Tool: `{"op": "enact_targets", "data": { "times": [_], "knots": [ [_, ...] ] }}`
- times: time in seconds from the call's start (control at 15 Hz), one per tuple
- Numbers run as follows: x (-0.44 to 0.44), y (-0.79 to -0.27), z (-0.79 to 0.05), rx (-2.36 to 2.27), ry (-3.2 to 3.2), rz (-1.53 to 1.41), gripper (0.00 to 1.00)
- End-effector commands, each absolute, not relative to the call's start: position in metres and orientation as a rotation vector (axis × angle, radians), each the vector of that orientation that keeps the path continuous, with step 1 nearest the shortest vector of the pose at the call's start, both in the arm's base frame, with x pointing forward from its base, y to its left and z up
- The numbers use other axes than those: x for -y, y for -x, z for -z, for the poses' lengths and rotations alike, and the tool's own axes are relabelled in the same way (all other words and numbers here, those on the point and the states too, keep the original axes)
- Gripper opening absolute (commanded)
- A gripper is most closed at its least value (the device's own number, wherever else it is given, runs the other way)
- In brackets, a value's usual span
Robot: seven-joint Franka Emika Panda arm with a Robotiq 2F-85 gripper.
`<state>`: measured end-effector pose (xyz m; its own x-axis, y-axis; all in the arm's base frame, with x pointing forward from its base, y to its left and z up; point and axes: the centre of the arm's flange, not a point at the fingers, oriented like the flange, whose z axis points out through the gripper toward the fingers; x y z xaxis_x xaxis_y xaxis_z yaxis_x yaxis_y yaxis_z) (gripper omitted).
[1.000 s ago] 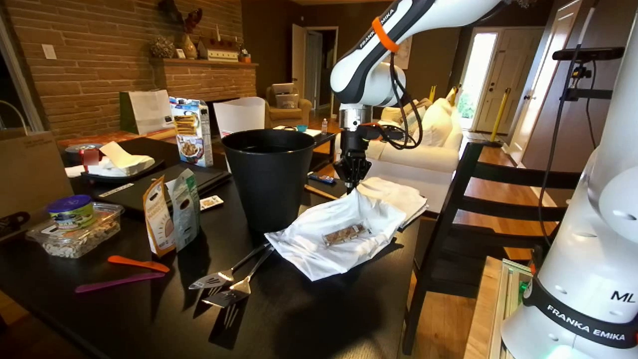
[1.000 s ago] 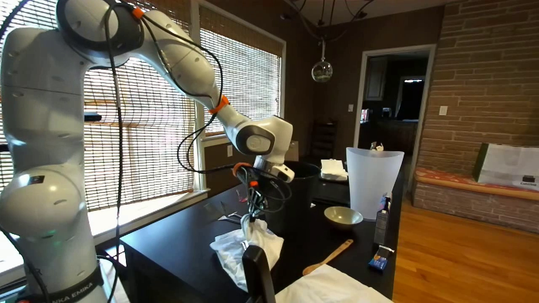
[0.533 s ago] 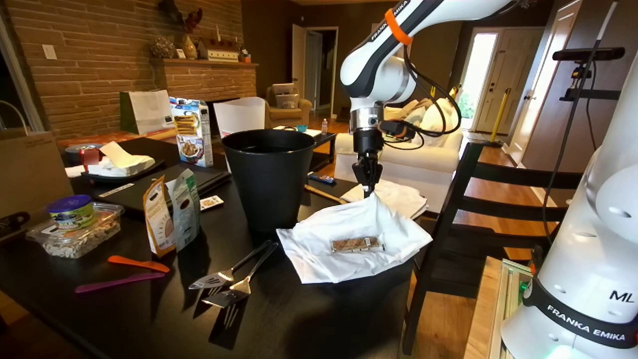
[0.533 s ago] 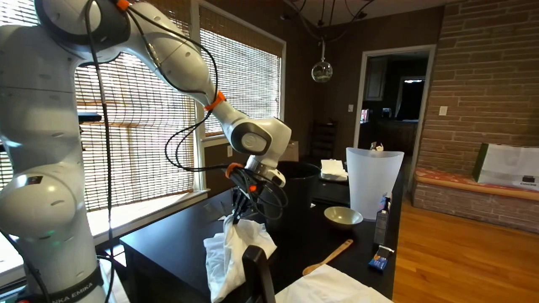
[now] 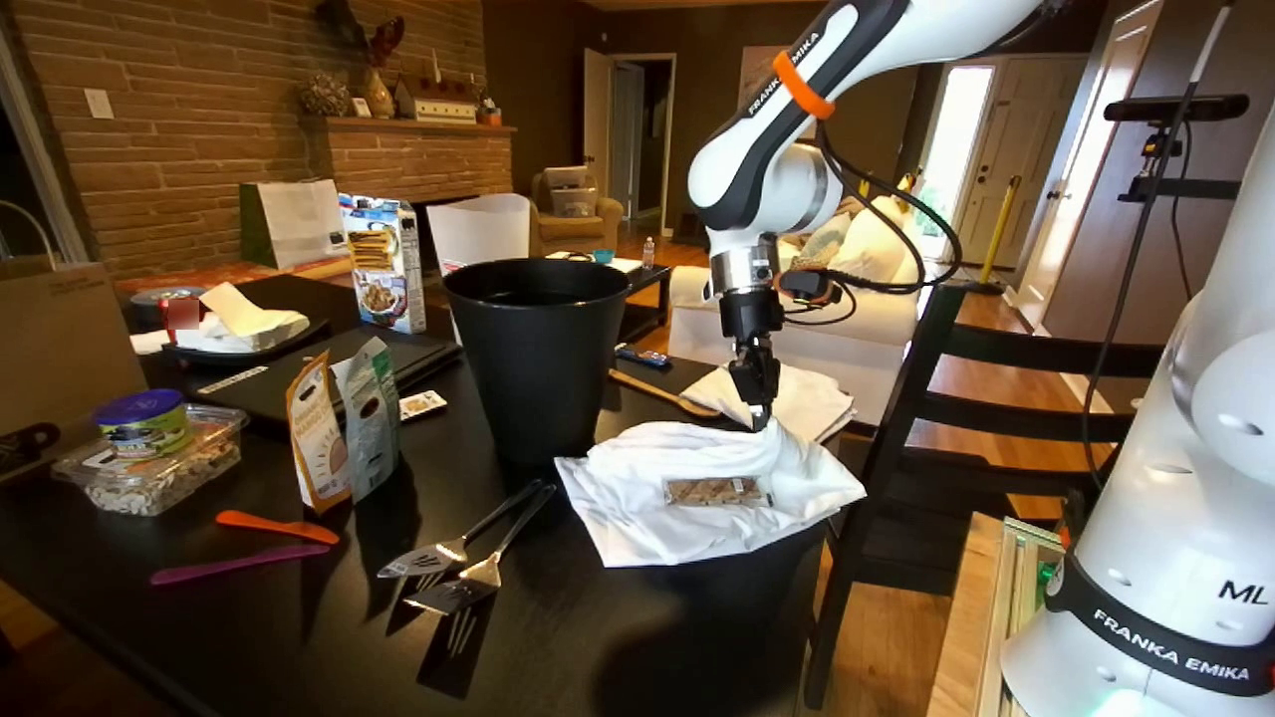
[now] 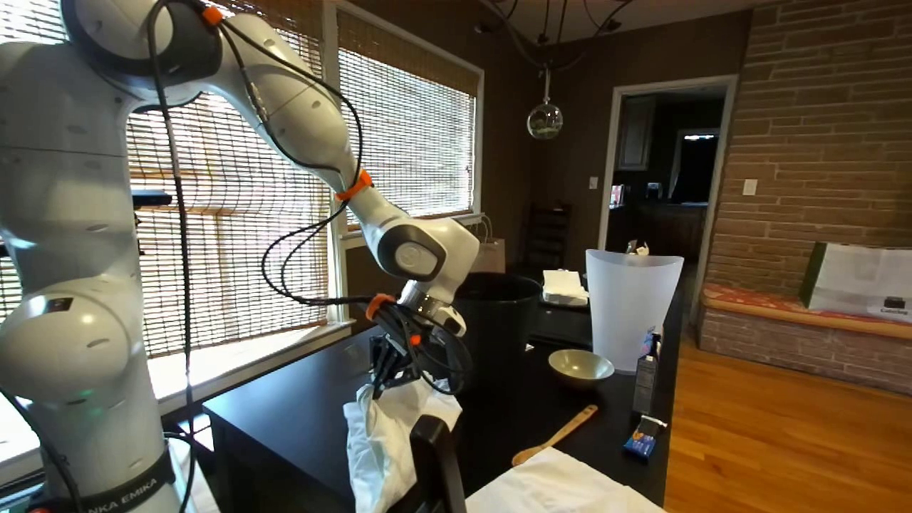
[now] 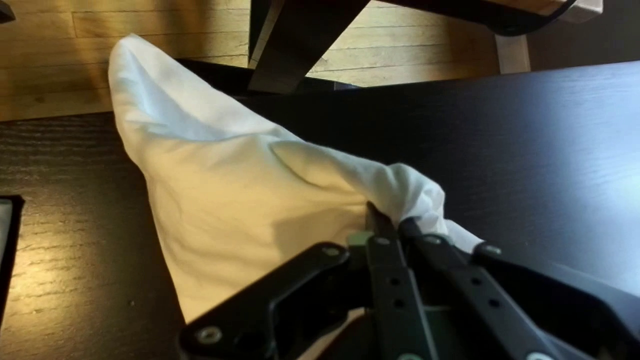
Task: Put the chocolate on the white cloth then fold it
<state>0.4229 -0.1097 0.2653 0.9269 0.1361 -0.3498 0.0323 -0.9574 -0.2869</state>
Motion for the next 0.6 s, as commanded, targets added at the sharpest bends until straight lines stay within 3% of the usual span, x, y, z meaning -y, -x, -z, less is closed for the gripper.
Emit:
{"op": "enact_targets", "data": {
  "times": [0.0,0.07,0.2,0.53],
  "knots": [
    [0.0999,-0.4045,-0.2513,0.215,2.869,-0.565,0.04],
    [0.0985,-0.4021,-0.2467,0.219,2.889,-0.575,0.29],
    [0.0969,-0.3991,-0.2427,0.240,2.908,-0.595,0.36],
    [0.0986,-0.3994,-0.2503,0.243,2.893,-0.609,0.69]
  ]
}}
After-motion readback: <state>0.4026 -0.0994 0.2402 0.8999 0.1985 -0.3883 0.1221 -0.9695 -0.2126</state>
